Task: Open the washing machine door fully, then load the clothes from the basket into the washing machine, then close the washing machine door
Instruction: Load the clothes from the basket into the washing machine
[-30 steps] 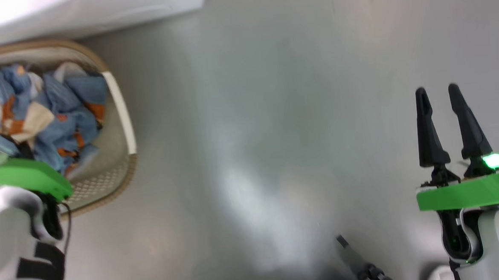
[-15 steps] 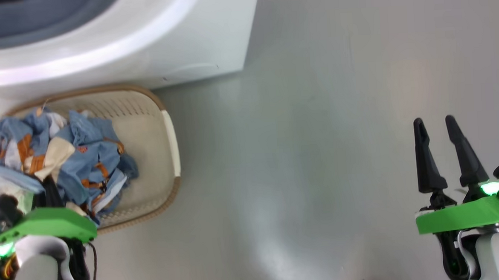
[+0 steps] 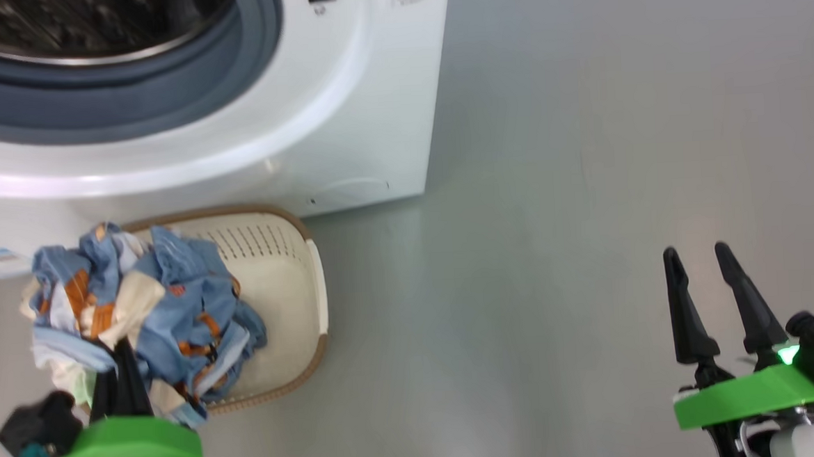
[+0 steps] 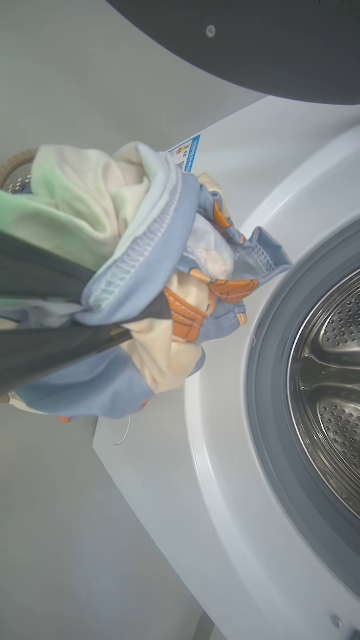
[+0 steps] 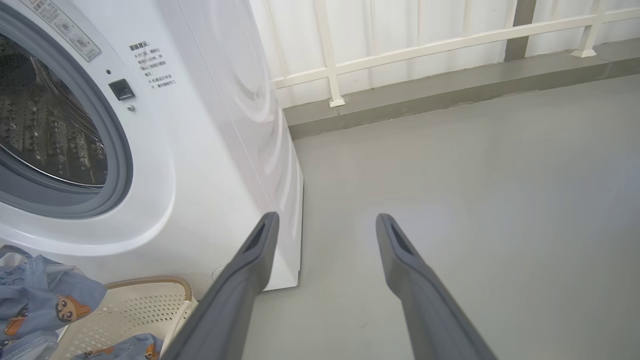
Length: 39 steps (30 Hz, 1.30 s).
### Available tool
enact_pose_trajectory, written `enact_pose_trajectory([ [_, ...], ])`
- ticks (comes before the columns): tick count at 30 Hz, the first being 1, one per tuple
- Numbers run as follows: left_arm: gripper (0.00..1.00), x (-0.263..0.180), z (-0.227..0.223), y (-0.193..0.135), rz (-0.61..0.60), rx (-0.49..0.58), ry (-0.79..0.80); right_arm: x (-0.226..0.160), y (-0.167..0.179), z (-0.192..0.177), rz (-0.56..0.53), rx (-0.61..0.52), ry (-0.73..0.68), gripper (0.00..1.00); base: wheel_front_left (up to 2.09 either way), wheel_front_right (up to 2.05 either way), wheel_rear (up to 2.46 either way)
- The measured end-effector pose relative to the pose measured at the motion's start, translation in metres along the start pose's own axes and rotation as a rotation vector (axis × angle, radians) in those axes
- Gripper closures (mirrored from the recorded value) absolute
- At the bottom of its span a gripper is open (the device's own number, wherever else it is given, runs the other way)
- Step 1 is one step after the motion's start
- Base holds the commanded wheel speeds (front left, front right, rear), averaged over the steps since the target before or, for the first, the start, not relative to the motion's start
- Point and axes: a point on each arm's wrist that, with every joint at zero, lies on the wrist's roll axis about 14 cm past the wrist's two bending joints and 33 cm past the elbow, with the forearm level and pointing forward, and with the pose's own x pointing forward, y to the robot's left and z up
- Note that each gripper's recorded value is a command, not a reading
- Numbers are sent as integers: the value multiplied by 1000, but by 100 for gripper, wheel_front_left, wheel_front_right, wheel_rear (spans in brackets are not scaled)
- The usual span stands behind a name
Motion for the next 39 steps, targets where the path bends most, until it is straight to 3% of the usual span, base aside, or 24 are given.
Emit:
enact_pose_trajectory([
  [20,100,-93,63,-13,-116,21,-205,-52,14,48,57,-79,-115,0,0,0,0],
  [39,100,-126,86,-14,-139,6,-297,-64,38,70,137,-108,-187,0,0,0,0],
])
